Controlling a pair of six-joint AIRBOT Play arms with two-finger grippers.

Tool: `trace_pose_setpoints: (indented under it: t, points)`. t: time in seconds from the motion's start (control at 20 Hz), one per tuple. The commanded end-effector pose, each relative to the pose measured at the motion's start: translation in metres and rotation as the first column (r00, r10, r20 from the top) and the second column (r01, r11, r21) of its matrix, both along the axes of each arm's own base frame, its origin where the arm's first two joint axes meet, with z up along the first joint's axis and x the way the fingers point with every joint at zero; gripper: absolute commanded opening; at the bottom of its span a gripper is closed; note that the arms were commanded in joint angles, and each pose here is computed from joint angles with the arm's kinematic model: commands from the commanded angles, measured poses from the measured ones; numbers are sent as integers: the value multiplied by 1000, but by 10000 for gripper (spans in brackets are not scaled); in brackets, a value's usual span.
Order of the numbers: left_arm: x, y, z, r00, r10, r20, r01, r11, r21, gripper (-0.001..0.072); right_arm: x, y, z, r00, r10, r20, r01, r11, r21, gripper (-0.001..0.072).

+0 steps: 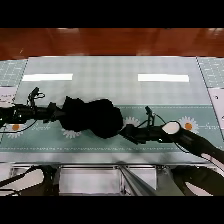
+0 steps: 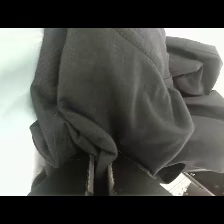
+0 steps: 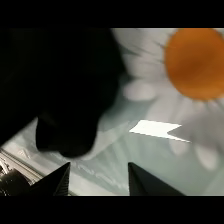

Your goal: Fold the shirts.

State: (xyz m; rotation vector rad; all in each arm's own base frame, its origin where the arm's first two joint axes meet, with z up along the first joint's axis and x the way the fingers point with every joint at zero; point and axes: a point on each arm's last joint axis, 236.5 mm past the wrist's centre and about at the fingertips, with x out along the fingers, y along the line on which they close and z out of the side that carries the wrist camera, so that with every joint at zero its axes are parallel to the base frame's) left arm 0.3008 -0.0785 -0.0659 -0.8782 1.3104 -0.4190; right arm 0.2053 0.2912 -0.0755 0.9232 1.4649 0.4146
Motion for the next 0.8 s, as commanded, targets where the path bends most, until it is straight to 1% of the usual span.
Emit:
trace_pose_setpoints:
  t: [0.0, 0.25, 0.3, 0.35, 0.4, 0.5, 0.6, 0.7, 0.75]
  points:
    - [2, -1, 1, 1000, 0, 7, 0, 1000, -8, 30, 17, 38, -13, 1000, -6, -14, 6, 1000, 15, 409]
    - [2, -1, 1, 1000, 1, 7, -1, 1000, -7, 30, 42, 60, -14, 1000, 0, 5, 0, 1000, 19, 404]
    - [2, -1, 1, 1000, 1, 8, -1, 1000, -7, 30, 46, 64, -11, 1000, 8, 18, -8, 1000, 24, 270]
    - [4, -2, 4, 1000, 8, 13, -8, 1000, -15, 30, 45, 69, -3, 997, 53, 57, -55, 998, 39, 58]
    - [12, 0, 12, 999, 28, 36, -27, 999, -29, 30, 39, 77, 13, 985, 132, 112, -140, 988, 67, 28]
    - [41, 5, 53, 984, 114, 138, -100, 990, -101, 30, 40, 74, 52, 952, 223, 211, -244, 967, 79, 27]
    - [75, 11, 124, 930, 217, 297, -159, 965, -207, 30, 62, 46, 104, 918, 241, 315, -269, 962, 45, 27]
    - [99, 7, 210, 843, 263, 469, -134, 948, -290, 29, 88, 5, 164, 875, 255, 413, -273, 962, -16, 27]
    - [103, 1, 246, 800, 250, 545, -96, 951, -295, 30, 98, -14, 196, 847, 258, 465, -267, 963, -49, 27]
